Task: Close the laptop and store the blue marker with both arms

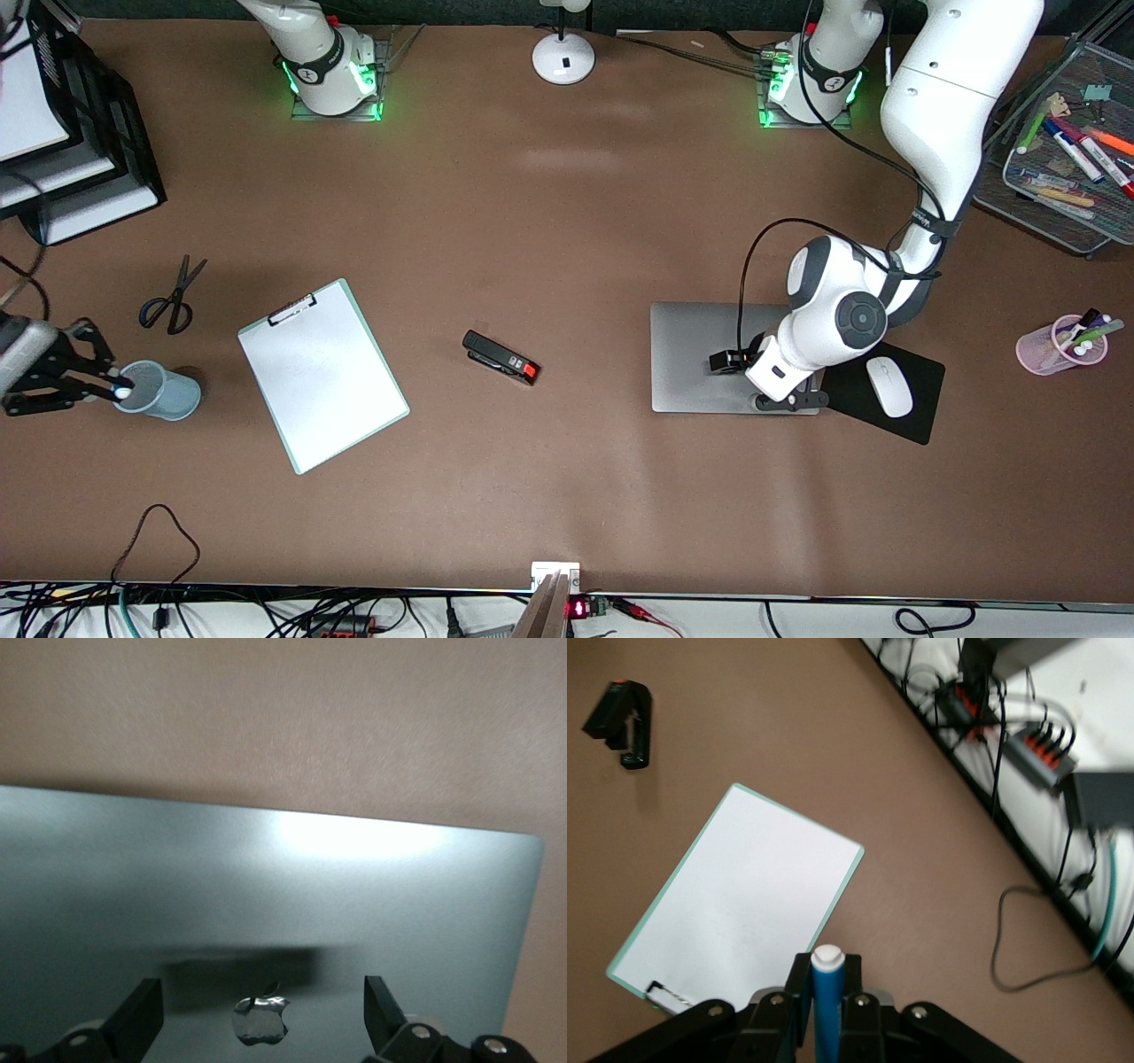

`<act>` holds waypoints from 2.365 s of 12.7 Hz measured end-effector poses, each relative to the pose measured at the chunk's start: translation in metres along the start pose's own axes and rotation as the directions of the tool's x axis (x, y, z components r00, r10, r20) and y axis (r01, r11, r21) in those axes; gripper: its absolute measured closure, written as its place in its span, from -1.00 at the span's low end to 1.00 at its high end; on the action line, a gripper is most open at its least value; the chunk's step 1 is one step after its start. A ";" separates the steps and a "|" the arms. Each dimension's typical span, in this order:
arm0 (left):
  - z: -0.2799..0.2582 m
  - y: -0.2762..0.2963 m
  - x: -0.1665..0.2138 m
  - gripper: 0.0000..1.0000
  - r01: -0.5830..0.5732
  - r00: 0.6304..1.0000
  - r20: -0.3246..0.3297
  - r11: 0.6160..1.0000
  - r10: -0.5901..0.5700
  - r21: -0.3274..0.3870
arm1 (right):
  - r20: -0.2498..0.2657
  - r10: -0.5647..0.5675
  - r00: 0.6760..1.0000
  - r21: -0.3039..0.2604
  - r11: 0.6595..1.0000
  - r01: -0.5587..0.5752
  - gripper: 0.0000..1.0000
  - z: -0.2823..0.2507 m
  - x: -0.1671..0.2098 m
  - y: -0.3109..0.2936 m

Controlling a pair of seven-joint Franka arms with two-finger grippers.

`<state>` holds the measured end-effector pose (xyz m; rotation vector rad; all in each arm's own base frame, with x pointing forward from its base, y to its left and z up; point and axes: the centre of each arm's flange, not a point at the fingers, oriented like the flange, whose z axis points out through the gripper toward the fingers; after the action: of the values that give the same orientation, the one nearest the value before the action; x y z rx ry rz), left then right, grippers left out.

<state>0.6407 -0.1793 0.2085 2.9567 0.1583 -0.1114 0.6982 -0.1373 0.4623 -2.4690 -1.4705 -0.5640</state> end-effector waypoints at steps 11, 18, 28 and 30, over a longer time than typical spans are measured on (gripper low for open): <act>-0.221 -0.046 0.011 -1.00 0.036 0.999 -0.001 0.987 -0.036 0.160 | -0.324 -0.092 0.942 0.044 0.993 0.112 0.65 0.041 -0.144 0.032; -0.359 -0.041 -0.021 -1.00 0.056 0.998 0.027 0.980 -0.062 0.189 | -0.371 -0.172 0.913 0.076 0.974 0.214 0.65 0.050 -0.191 0.027; -0.452 -0.004 -0.100 -1.00 0.010 0.999 -0.050 0.978 0.001 0.207 | -0.410 -0.294 0.864 0.072 0.934 0.351 0.65 0.092 -0.204 0.022; -0.453 -0.002 -0.115 -1.00 0.006 0.998 -0.059 0.976 0.006 0.217 | -0.417 -0.359 0.835 0.046 0.909 0.414 0.65 0.093 -0.205 0.022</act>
<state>0.5561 -0.1063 0.6624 3.1801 0.1637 -0.0436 0.6498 -0.2762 0.2908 -1.8072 -1.7626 -0.9458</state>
